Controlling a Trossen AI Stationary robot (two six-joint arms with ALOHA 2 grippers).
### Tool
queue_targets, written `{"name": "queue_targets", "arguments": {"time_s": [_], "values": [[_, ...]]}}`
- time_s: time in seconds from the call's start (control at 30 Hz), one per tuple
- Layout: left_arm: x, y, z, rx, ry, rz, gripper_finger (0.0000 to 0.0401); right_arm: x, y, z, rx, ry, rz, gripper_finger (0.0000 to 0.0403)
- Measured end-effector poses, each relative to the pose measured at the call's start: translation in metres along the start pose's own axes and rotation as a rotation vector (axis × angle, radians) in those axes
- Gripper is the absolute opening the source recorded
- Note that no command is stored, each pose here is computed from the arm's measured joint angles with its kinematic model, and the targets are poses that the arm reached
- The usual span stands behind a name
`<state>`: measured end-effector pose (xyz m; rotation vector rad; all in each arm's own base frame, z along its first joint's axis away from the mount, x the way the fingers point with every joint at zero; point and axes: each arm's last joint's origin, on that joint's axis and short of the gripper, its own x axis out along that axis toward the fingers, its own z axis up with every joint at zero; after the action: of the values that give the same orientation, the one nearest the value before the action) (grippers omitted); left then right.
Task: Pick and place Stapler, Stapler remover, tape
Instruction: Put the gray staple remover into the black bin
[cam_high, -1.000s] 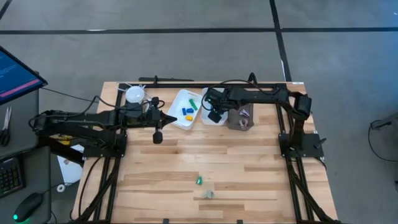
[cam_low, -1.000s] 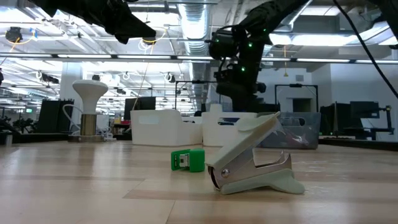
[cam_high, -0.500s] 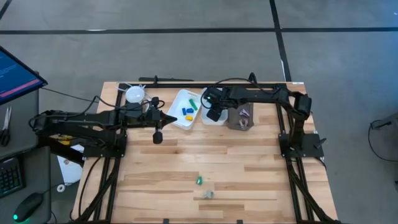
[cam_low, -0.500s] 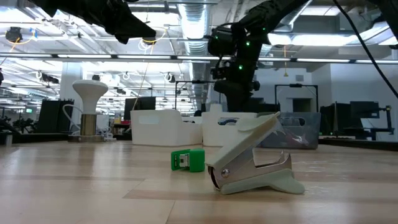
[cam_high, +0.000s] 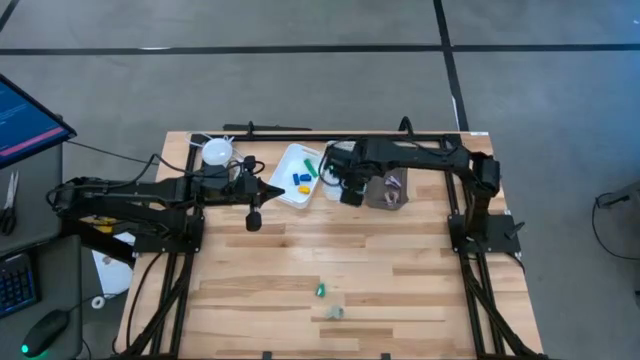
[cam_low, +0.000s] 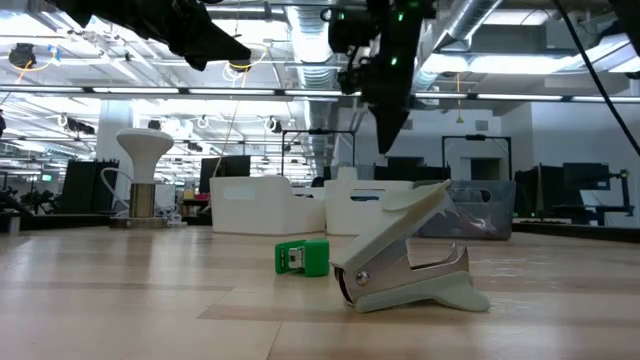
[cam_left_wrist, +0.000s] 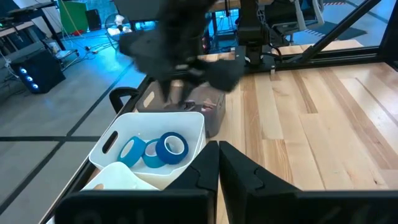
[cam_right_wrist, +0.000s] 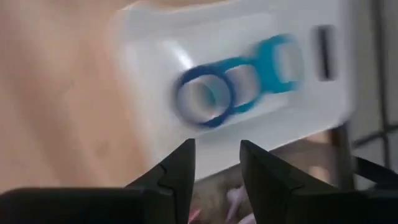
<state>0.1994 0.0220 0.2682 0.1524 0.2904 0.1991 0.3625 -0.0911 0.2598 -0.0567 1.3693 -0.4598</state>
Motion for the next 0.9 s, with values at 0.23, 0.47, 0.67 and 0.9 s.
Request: {"name": "queue_targets", "arguments": {"time_s": [0.23,0.47,0.67,0.9], "values": [[0.0,0.0,0.0,0.002,0.0,0.0,0.0003,-0.024,0.06,-0.013,-0.187,0.055,0.236,0.0117],[0.0,0.0,0.0,0.003,0.002,0.0,0.0003,-0.05,0.129,-0.026,-0.289,-0.032,0.311,0.0117],[0.0,0.0,-0.001,0.004,0.008,-0.001,0.0003,-0.074,0.183,-0.047,-0.338,-0.11,0.337,0.0117],[0.0,0.0,-0.001,0.004,0.008,-0.001,0.0003,-0.101,0.234,-0.075,-0.327,-0.239,0.36,0.0117]]}}
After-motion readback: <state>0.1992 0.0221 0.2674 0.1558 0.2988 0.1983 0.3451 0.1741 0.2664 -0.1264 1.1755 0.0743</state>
